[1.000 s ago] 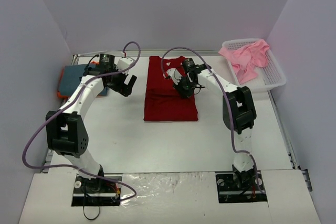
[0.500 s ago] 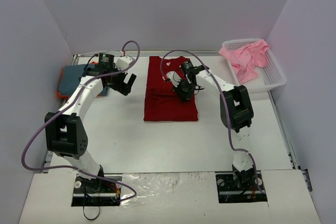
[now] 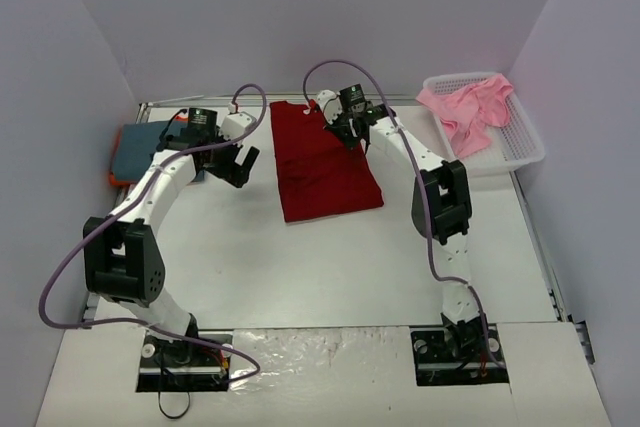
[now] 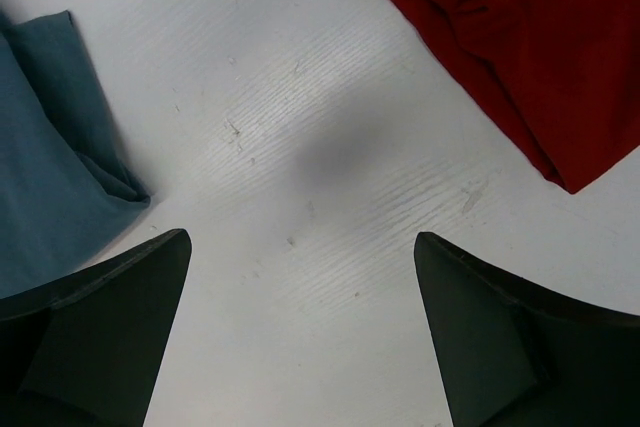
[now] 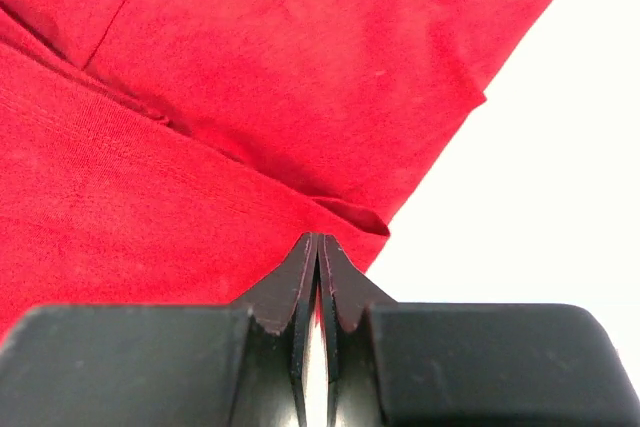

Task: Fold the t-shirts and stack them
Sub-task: Fold the folded rectangular tshirt in 1/3 of the way

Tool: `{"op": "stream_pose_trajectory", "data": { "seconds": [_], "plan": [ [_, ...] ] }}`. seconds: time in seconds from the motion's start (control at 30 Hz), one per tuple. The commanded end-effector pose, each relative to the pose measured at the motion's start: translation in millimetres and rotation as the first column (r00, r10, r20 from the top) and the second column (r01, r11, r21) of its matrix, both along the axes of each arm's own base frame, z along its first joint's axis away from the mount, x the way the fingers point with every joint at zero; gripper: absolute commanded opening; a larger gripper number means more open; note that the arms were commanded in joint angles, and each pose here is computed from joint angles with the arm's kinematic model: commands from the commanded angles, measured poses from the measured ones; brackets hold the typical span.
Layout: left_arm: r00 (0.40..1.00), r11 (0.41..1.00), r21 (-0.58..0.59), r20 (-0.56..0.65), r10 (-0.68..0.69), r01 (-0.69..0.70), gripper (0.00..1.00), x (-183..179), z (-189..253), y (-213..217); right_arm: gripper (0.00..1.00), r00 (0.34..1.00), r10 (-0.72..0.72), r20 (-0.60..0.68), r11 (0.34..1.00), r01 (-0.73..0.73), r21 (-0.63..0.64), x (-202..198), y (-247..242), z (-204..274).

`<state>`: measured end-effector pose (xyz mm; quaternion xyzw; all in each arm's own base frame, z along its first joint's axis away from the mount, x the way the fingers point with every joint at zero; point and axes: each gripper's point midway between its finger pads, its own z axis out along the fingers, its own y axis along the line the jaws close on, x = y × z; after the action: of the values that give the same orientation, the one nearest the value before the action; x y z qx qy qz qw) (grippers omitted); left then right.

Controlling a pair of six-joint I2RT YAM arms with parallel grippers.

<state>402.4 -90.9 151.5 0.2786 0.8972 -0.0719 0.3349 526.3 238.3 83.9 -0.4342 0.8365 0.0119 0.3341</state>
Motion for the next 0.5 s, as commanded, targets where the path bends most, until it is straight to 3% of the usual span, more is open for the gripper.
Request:
{"op": "stream_pose_trajectory", "data": {
  "seconds": [0.0, 0.2, 0.33, 0.47],
  "plan": [
    [0.993, 1.000, -0.019, 0.114, -0.007, 0.010, 0.94, -2, 40, -1, 0.00, 0.994, -0.046, 0.096, 0.998, 0.043, 0.038, 2, -6, 54],
    [0.994, 0.998, -0.049, 0.108, -0.028, 0.034, 0.94, -5, 41, -8, 0.00, 0.976, -0.077, 0.202, 0.997, 0.072, 0.036, -4, -20, 82],
    [0.985, 0.987, -0.040, 0.094, -0.148, 0.153, 0.94, -19, 45, -32, 0.00, 0.986, -0.048, 0.162, 0.999, 0.044, 0.026, -28, -27, 76],
    [0.944, 0.953, 0.065, 0.137, -0.301, 0.295, 0.94, -38, 42, -67, 0.00, 0.996, -0.014, 0.091, 0.997, 0.007, 0.076, -62, -35, 75]
  ]
}}
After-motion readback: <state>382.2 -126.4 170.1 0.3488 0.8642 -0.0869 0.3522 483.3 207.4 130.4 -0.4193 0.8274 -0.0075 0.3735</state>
